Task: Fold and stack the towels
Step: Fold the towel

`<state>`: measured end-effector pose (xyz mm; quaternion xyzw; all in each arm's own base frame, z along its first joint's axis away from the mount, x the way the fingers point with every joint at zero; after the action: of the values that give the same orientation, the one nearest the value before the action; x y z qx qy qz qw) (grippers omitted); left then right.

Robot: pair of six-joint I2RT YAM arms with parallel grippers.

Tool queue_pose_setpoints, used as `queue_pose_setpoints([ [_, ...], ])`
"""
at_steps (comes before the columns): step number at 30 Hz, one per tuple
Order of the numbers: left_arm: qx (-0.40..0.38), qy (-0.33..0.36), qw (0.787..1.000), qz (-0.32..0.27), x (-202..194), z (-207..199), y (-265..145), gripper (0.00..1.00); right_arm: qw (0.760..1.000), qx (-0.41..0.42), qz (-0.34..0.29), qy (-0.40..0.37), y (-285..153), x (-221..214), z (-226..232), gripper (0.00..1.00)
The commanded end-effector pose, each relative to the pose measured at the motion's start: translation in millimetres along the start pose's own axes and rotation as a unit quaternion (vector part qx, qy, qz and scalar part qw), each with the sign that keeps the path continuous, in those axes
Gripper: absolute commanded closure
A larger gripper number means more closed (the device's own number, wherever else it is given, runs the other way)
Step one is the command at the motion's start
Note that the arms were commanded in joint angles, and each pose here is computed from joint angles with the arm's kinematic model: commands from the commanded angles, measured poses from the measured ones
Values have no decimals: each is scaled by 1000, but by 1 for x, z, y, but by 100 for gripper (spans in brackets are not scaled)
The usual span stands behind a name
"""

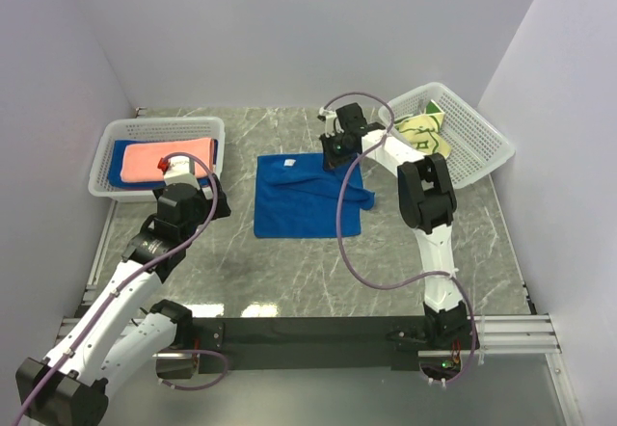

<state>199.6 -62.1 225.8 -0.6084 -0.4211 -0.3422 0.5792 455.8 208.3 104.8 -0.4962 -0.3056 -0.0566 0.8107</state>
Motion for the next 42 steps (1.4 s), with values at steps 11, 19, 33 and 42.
queue_pose_setpoints([
  [11,2,-4,1000,-17,7,1,-1,1,993,42,-52,-97,-69,-25,84,100],
  [19,-8,-21,1000,7,2,-3,0,1,988,49,16,-147,-63,-103,134,100],
  [33,-111,-156,975,113,-10,-45,13,2,991,-48,-65,-104,-157,-128,141,48],
  [42,-134,-139,964,182,-27,-93,58,17,965,-48,-171,194,-179,-156,37,48],
])
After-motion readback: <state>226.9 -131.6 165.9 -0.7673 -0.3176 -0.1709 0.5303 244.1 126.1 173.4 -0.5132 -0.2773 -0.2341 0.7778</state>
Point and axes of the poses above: each gripper's point midway between its finger pads, its own y axis out along the fingers, its own z axis along the line the jaws close on, x = y × z, the point moved 9 cm from there along -y, back along the fingers, and after that the axes turned 7 degrees about y, right-handed, at the moved point
